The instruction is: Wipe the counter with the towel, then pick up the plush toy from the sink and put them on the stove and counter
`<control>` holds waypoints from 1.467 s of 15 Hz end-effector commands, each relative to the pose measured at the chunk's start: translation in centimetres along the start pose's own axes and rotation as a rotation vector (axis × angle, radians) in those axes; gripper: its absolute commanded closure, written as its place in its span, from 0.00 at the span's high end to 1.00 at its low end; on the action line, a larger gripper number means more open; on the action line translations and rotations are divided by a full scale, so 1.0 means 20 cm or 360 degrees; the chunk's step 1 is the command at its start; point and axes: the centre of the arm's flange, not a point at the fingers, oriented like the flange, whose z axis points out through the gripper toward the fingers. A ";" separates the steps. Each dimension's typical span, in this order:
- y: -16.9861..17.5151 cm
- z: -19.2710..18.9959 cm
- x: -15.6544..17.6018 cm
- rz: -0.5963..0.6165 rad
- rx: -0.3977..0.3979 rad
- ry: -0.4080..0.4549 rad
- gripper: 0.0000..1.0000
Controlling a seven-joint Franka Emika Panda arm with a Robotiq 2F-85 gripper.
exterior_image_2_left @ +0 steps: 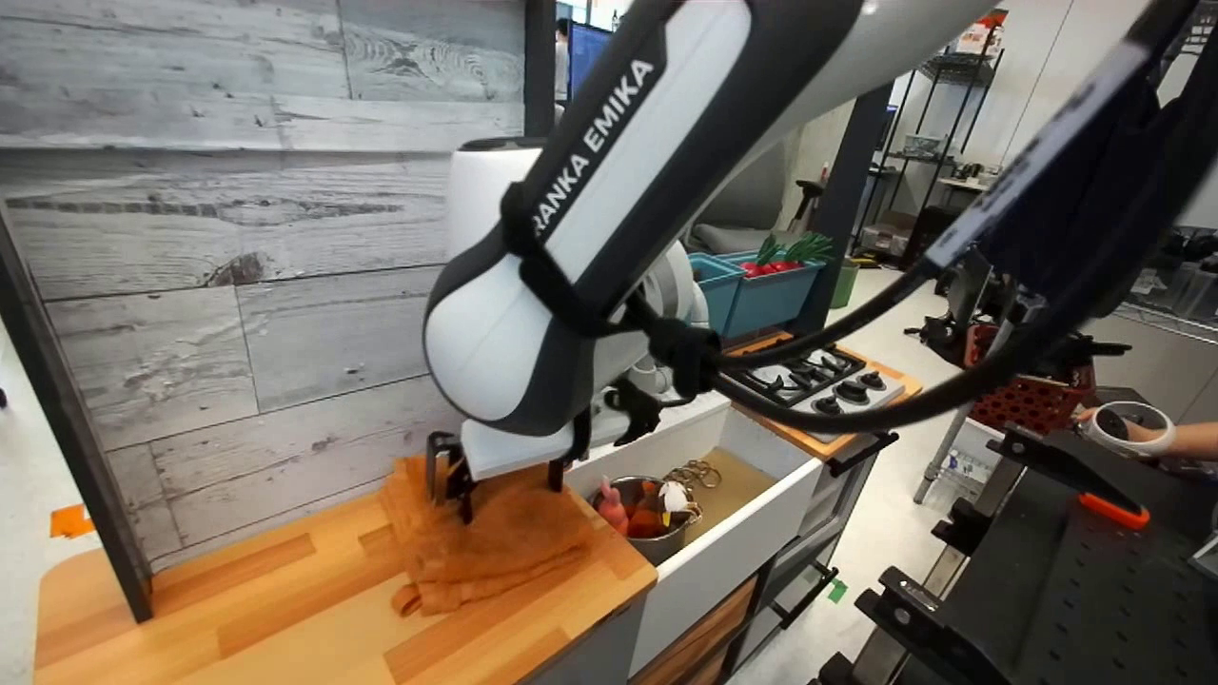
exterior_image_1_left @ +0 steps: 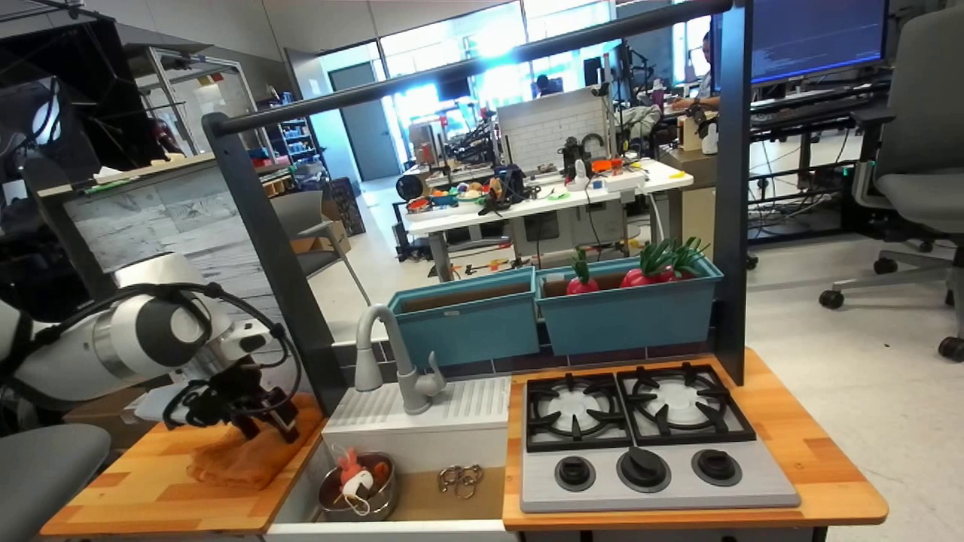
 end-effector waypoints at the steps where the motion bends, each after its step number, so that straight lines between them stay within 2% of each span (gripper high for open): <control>1: 0.04 0.08 0.03 0.0065 -0.0003 -0.0047 1.00; 4: -0.17 0.10 -0.10 -0.0067 0.0036 -0.0089 1.00; 8: -0.63 0.07 -0.28 -0.0319 0.0074 -0.0041 1.00; 11: -0.88 0.05 -0.29 -0.0405 0.0049 0.0006 1.00; 13: -0.98 0.04 -0.26 -0.0394 0.0037 0.0015 1.00; 16: -0.91 0.06 -0.10 -0.0304 -0.0045 0.0072 1.00; 19: -0.70 0.07 0.09 -0.0141 -0.0111 0.0112 1.00; 21: -0.57 0.09 0.13 -0.0077 -0.0143 0.0066 1.00; 22: -0.50 0.10 0.10 -0.0083 -0.0177 0.0014 1.00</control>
